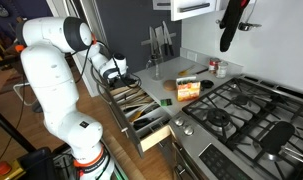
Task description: Remove two skewers from the open drawer and put them in the glass jar
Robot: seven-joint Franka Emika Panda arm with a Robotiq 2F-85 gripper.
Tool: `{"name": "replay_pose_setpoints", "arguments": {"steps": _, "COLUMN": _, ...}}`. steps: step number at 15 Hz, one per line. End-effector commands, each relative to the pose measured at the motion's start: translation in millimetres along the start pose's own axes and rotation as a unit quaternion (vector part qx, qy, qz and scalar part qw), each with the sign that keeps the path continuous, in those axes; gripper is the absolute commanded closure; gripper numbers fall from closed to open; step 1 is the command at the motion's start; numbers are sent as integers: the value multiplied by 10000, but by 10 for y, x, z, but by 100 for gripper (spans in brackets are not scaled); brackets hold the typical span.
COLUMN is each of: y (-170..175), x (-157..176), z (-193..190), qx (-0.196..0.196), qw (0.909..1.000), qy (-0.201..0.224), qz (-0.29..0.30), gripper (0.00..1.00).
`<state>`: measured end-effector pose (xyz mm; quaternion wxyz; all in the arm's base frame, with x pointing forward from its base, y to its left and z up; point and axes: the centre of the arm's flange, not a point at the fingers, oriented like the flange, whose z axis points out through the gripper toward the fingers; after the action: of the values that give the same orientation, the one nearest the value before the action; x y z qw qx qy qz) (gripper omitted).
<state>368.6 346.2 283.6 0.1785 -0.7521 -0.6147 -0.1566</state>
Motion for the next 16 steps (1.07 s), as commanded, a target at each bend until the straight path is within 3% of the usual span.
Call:
{"name": "replay_pose_setpoints", "arguments": {"steps": 1, "y": 68, "x": -67, "z": 248, "qx": 0, "qw": 9997, "qy": -172, "qz": 145, "gripper": 0}}
{"name": "replay_pose_setpoints", "arguments": {"steps": 14, "y": 340, "x": -150, "z": 829, "qx": -3, "qw": 9963, "qy": -842, "qz": 147, "gripper": 0}}
{"name": "replay_pose_setpoints", "arguments": {"steps": 16, "y": 360, "x": -150, "z": 879, "qx": -15, "qw": 9958, "qy": -901, "qz": 146, "gripper": 7}}
